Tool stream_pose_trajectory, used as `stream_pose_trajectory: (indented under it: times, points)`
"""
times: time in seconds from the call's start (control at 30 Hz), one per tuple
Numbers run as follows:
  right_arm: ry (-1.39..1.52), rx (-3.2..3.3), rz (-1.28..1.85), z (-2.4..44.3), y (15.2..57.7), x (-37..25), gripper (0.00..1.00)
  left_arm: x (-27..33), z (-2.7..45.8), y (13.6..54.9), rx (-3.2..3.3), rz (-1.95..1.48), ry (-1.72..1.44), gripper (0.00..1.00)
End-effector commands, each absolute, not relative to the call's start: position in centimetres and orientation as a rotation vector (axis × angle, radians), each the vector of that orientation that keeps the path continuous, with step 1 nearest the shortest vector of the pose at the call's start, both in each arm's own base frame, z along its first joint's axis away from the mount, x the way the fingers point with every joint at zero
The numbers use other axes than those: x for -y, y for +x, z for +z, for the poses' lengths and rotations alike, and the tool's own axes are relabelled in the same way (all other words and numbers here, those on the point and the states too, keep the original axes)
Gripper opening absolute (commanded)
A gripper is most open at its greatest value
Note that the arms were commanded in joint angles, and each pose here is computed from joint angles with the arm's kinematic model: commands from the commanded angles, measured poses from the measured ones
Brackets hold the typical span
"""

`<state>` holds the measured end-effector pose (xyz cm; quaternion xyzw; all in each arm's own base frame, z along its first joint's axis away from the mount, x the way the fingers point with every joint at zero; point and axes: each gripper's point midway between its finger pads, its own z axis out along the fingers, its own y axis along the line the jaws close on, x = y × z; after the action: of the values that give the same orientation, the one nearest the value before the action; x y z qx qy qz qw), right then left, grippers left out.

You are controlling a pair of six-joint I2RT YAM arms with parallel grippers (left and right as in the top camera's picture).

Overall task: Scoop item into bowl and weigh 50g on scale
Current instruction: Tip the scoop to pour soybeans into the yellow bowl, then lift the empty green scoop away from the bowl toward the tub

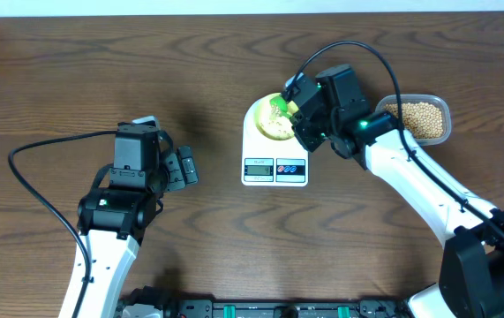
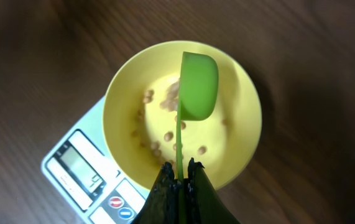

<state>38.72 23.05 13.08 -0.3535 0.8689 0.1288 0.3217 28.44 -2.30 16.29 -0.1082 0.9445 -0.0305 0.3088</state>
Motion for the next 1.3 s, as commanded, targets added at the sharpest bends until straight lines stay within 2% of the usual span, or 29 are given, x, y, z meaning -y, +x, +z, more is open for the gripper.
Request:
stream_pose_trajectory:
  times: [0.0,0.4,0.63,0.73,0.9,1.1,1.27]
  points:
    - [-0.963,-2.213,0.189,15.1,39.6,-22.8,0.01,1.9,16.2,28.5,-2.496,-0.062,-0.298,0.98]
    - [-1.080,-2.157,0.048,15.2,38.4,-24.2,0.01,1.9,16.2,28.5,-2.496,-0.062,-0.298,0.98]
    - [-1.053,-2.127,-0.021,16.7,38.6,-23.7,0.01,1.9,16.2,28.5,-2.496,-0.062,-0.298,0.98]
    - [-0.884,-2.175,0.061,17.9,38.8,-23.4,0.01,1.9,16.2,28.5,-2.496,-0.062,-0.298,0.98]
    - [-0.696,-2.180,0.417,21.7,38.9,-22.7,0.01,1.9,16.2,28.4,-2.497,-0.062,-0.298,0.98]
    - [-0.406,-2.224,0.584,24.3,40.0,-16.0,0.01,1.9,16.2,28.4,-2.497,-0.062,-0.298,0.98]
    - [-0.216,-2.328,0.622,23.1,39.4,-9.6,0.01,1.9,16.2,28.5,-2.496,-0.062,-0.298,0.98]
